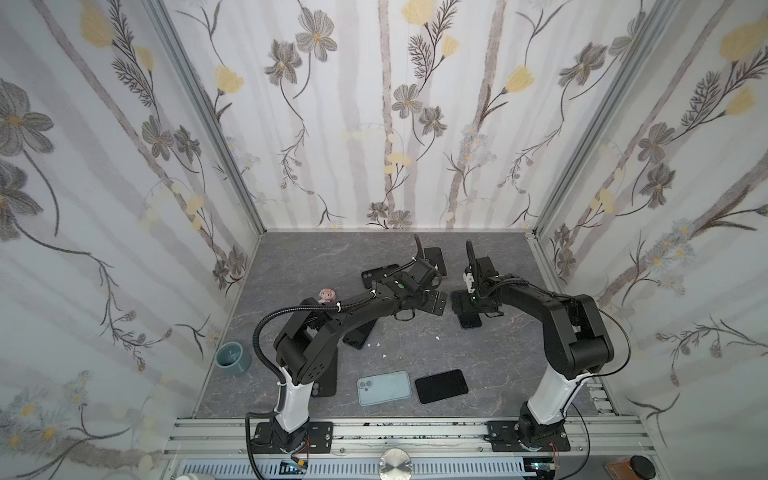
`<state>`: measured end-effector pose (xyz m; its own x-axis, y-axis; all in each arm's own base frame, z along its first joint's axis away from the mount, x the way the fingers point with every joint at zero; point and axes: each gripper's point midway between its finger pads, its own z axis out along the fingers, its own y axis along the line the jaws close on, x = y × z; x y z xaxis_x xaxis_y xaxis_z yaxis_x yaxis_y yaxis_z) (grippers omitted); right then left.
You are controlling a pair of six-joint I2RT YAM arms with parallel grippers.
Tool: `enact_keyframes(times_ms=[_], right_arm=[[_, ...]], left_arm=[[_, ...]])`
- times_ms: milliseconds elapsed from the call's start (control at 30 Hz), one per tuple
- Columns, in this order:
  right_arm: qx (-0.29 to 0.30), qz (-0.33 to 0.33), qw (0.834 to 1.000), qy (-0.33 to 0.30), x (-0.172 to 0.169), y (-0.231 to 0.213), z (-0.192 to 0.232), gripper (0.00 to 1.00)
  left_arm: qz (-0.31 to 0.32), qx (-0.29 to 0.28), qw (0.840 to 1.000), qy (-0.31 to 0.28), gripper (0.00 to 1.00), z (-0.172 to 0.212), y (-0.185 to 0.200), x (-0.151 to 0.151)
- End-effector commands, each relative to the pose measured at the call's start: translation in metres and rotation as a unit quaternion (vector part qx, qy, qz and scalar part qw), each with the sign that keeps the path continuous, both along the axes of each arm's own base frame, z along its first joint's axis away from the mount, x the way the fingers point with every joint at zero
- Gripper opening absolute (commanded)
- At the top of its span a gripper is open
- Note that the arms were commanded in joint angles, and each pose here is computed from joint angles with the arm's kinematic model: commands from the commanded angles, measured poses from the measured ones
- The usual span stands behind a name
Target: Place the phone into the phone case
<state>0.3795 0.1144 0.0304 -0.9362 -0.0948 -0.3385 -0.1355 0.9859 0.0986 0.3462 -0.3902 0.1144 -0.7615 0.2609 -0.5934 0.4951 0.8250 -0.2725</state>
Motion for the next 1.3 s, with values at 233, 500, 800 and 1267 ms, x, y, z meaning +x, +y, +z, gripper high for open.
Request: enact_keyframes(times_ms=[233, 500, 800, 1267], right_arm=[[-0.033, 0.010, 0.999, 0.027, -0.005, -0.002, -0.013, 0.97], [-0.051, 0.008, 0.998, 0.041, -0.011, -0.005, -0.022, 0.96], [-0.060, 0.019, 0.996, 0.056, -0.017, -0.004, -0.021, 0.90], [-0.070, 0.022, 0.993, 0.091, -0.047, -0.013, -0.033, 0.94]], left_arm=[[0.016, 0.008, 1.000, -0.008, 0.99, 0.002, 0.009, 0.001], [0.019, 0.011, 1.000, -0.017, 0.99, 0.005, 0.010, 0.005], [0.025, 0.019, 0.999, -0.018, 0.99, 0.003, 0.014, 0.005], [0.042, 0.027, 0.998, -0.028, 1.00, 0.014, 0.032, -0.002]])
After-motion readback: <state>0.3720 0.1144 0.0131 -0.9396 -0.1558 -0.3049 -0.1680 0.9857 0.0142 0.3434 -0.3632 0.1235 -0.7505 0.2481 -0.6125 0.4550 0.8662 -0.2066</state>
